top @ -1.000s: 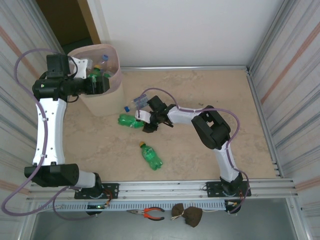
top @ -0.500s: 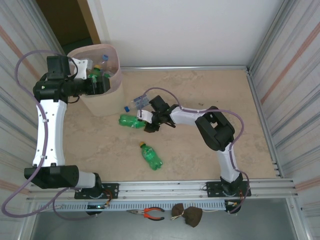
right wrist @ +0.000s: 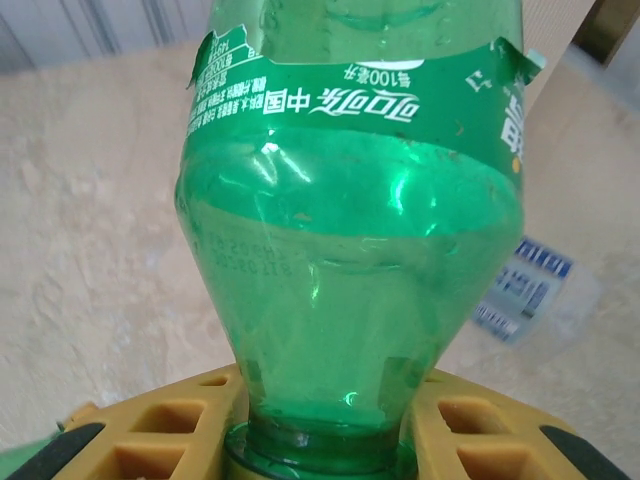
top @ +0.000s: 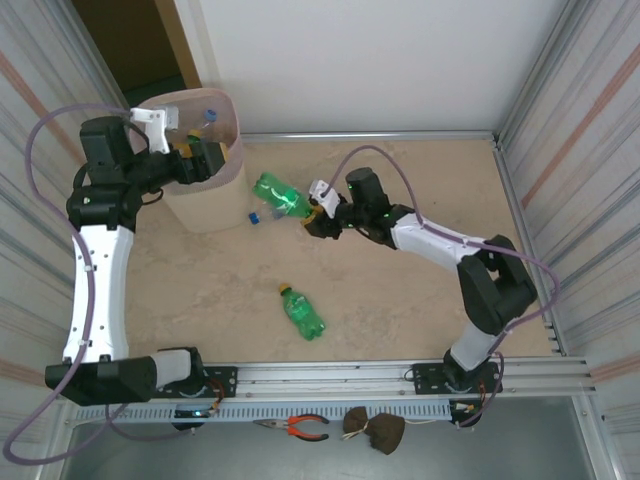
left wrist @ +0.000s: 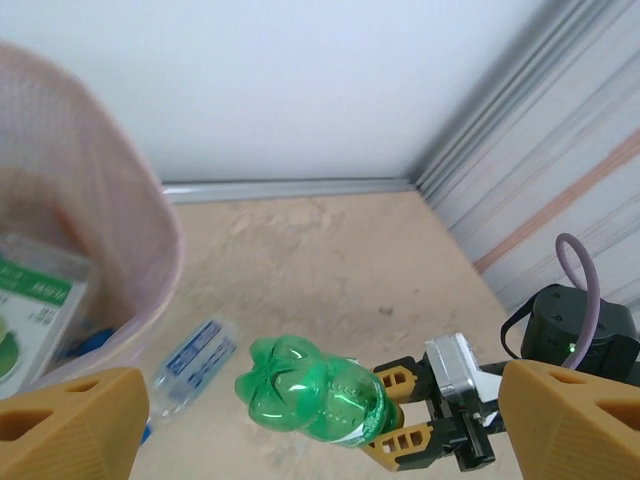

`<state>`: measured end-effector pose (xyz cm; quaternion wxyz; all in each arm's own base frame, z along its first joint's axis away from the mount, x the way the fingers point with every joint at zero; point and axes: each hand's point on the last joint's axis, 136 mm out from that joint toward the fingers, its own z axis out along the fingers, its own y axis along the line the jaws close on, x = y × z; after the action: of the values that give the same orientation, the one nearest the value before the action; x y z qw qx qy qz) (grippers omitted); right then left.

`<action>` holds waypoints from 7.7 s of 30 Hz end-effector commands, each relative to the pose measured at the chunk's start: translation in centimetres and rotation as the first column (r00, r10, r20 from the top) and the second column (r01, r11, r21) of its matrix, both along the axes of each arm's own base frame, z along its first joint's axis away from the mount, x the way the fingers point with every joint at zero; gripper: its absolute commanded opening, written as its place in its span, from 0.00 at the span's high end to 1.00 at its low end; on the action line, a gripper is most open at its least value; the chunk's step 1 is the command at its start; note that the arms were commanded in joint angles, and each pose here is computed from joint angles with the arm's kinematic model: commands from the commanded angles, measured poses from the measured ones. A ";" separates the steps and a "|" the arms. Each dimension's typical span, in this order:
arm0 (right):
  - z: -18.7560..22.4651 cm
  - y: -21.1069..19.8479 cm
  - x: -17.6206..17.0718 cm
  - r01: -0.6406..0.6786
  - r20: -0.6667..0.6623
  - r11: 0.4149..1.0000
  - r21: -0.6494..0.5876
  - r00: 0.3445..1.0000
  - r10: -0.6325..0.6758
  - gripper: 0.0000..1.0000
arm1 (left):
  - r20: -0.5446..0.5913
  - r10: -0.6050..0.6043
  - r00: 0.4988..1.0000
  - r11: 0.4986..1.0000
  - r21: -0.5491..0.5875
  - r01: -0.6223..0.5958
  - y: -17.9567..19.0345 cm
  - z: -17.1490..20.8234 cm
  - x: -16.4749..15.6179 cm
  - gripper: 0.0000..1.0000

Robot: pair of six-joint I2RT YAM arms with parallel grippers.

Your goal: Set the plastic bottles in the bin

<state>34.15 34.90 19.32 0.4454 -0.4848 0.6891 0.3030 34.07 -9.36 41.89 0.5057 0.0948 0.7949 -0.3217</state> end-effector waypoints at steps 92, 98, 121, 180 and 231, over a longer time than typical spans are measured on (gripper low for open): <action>35.1 -8.1 -15.0 -0.325 0.514 0.640 0.696 0.848 -0.127 0.67 | 0.763 -0.558 0.326 0.612 0.114 0.782 -24.0 17.2 -14.9 0.45; 34.1 -7.8 -15.0 -0.296 0.505 0.681 0.670 0.854 -0.125 0.51 | 0.754 -0.558 0.346 0.637 0.121 0.762 -24.0 17.0 -14.5 0.45; 29.7 -10.9 -15.3 -0.071 0.451 0.817 0.572 0.859 -0.241 0.42 | 0.580 -0.358 0.732 0.934 0.224 0.280 -16.8 14.3 -4.3 0.45; 29.1 -11.7 -15.6 -0.032 0.423 0.818 0.574 0.867 -0.263 0.43 | -0.357 0.161 0.920 0.987 0.084 -0.140 3.0 -11.1 13.8 0.17; 28.8 -12.5 -15.9 -0.006 0.425 0.822 0.569 0.858 -0.288 0.44 | -0.389 0.130 0.912 0.968 0.250 -0.031 2.3 -12.5 13.4 0.79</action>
<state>18.63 22.99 47.30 0.7342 -0.3475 0.4820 0.3285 48.23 -7.58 26.67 0.3050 0.0456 0.9244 -0.2243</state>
